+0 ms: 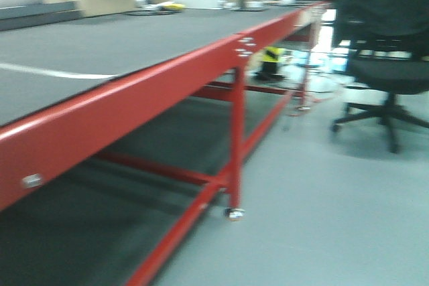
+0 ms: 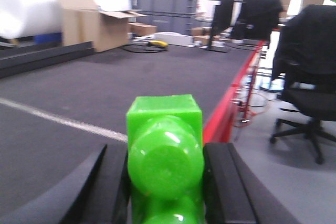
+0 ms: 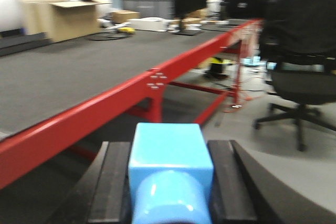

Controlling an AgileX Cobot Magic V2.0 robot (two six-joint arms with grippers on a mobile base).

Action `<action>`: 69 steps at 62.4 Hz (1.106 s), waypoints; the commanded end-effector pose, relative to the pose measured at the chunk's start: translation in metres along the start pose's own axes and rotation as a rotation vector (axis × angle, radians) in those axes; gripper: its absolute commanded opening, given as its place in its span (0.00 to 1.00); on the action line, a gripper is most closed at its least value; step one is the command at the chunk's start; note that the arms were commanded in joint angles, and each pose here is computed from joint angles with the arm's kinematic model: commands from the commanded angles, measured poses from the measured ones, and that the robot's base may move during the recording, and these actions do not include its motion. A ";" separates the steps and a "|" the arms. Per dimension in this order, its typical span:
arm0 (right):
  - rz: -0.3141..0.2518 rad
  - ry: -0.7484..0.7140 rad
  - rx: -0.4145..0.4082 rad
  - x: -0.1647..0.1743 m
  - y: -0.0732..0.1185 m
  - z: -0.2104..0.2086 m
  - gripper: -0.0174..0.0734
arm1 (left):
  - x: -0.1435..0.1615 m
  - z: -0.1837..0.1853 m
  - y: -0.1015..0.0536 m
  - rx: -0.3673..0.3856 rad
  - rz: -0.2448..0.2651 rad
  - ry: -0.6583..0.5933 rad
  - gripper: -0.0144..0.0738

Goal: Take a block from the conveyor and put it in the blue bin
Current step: 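Drive the base away from the conveyor to the shelf of blue bins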

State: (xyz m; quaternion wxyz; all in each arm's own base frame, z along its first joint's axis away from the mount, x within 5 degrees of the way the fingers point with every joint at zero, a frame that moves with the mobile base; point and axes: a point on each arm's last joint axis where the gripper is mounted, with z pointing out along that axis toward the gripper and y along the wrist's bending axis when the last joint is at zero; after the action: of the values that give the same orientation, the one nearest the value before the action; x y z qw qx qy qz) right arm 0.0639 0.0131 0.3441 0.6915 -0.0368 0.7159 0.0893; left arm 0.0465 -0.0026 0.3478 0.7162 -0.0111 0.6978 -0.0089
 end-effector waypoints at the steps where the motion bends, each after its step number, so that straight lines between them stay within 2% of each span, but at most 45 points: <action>1: -0.010 -0.028 0.004 -0.002 0.000 -0.001 0.01 | -0.001 0.000 0.000 0.004 -0.003 -0.020 0.04; 69: -0.010 -0.028 0.004 -0.002 0.000 -0.001 0.01 | -0.001 0.000 0.000 0.004 -0.003 -0.020 0.04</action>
State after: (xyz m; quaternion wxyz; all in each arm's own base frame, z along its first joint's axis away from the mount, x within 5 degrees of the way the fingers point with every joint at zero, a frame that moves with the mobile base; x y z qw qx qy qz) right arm 0.0639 0.0131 0.3441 0.6915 -0.0368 0.7159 0.0893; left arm 0.0465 -0.0026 0.3478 0.7162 -0.0111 0.6978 -0.0089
